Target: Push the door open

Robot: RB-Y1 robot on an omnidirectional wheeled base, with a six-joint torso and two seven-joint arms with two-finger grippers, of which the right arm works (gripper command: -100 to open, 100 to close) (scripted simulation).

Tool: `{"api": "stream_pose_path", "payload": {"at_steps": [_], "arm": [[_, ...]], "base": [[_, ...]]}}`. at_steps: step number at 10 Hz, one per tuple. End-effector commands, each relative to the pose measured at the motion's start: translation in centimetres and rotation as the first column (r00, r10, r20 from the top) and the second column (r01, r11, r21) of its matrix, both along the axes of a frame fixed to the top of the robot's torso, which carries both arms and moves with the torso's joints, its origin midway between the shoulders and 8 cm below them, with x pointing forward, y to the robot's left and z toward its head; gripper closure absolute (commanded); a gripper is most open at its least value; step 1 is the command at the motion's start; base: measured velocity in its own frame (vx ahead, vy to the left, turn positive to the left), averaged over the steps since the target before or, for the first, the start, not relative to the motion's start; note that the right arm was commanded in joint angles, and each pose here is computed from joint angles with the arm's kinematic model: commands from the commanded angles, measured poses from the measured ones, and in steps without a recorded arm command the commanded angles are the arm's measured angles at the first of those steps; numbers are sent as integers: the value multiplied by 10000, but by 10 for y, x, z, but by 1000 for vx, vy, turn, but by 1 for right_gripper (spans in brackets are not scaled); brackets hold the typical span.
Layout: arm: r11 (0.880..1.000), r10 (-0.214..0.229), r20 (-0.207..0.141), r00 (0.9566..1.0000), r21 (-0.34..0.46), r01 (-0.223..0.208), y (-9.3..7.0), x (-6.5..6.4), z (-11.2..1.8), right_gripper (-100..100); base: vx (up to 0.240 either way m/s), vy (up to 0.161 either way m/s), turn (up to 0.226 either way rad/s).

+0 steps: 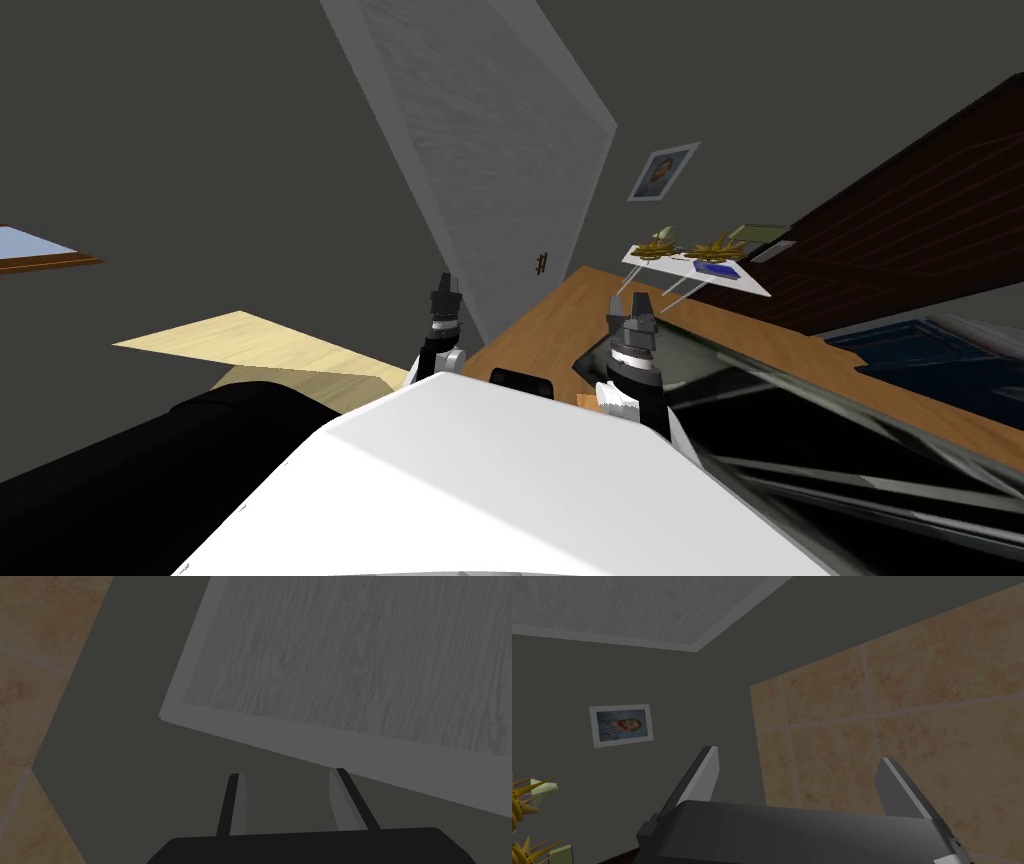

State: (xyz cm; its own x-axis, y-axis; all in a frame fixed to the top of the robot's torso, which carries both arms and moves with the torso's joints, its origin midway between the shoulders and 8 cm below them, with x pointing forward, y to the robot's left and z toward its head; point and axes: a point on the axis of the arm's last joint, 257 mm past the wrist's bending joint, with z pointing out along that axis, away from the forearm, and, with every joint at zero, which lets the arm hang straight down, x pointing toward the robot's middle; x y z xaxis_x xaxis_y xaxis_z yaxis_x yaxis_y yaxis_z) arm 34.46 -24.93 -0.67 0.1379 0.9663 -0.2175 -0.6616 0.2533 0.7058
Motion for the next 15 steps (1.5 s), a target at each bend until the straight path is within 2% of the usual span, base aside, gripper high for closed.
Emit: {"api": "stream_pose_path", "payload": {"at_steps": [1, 5, 8, 11, 15], "arm": [[9998, -81, -182, 9998, -157, 78, 0, 3, -11, -100], [9979, -294, -704, 9971, -597, 252, 0, 10, -41, -100], [9956, -430, -1001, 9940, -868, 343, 0, 14, -60, -100], [9924, -575, -1303, 9898, -1157, 424, 0, 16, -79, -100], [9851, -816, -1766, 9809, -1639, 524, 0, 19, -109, -100]], "base": [[-26, 74, 37], [-20, 71, 57], [-13, 58, 48], [-14, 62, 53], [-11, 64, 62]]}}
